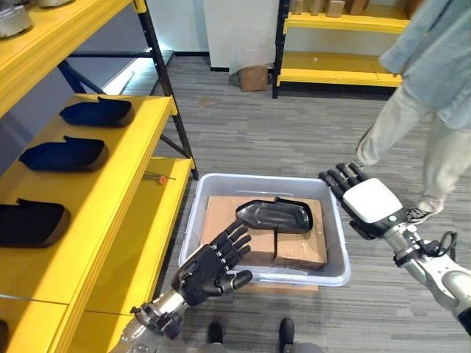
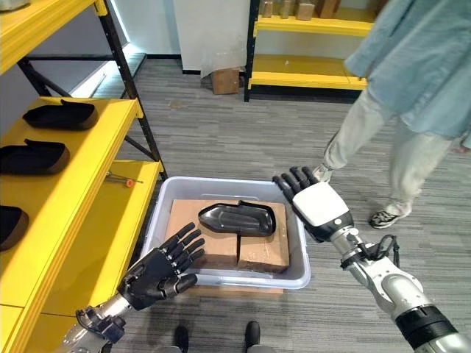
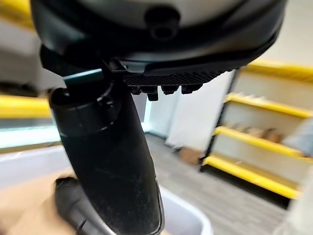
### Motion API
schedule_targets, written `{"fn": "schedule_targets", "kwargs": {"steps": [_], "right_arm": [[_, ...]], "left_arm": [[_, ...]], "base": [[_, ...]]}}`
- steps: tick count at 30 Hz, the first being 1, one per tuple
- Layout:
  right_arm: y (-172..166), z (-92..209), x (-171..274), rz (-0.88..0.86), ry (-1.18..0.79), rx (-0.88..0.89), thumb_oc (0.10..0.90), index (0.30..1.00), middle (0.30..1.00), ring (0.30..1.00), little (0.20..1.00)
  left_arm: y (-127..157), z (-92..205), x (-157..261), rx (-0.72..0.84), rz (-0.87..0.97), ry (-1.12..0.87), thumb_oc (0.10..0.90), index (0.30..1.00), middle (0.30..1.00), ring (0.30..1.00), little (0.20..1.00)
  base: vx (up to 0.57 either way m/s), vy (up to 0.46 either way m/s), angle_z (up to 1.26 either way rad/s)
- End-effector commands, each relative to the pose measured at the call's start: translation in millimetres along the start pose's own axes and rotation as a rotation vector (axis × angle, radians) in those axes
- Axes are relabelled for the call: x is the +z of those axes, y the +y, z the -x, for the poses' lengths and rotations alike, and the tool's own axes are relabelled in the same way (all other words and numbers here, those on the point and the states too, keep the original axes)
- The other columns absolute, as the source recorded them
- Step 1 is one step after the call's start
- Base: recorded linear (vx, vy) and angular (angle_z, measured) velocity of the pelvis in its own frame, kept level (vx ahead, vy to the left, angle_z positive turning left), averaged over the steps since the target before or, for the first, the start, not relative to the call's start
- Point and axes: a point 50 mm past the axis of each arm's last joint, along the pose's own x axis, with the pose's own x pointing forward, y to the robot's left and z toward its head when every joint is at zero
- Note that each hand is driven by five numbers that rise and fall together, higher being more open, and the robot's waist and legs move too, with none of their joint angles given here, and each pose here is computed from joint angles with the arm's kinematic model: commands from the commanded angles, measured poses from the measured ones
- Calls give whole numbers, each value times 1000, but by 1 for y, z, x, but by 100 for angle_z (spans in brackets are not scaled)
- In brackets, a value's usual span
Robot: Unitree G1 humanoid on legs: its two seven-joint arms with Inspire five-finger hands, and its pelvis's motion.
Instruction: Move parts from the plastic box to the shelf.
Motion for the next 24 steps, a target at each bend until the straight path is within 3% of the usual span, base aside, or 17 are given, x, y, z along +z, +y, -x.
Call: {"fn": "schedule_targets", "kwargs": {"steps": [1,7,15,24], "right_arm": [[-51,-25,-37,134,42,-160,900,1000,1000,1000,1000],[-59,-43,-39,142,45,-154,900,1000,1000,1000,1000],[-19,-49,-68,-10,426,-37,900,1000,1000,1000,1000],[-17,-54,-81,177,477,-9,900,1000,1000,1000,1000]], "left_arm": [[-14,-25,33,-162,-72,-137,900,1000,1000,1000,1000],[-16,-31,37,-175,-83,-170,900,1000,1000,1000,1000],[-19,-41,40,-212,-102,-202,900,1000,1000,1000,1000],[-22,-48,41,-246,-90,-199,900,1000,1000,1000,1000]], "base": [[-50,-57,5],[-80,-80,6],[-56,-60,9],[3,-1,0]]}}
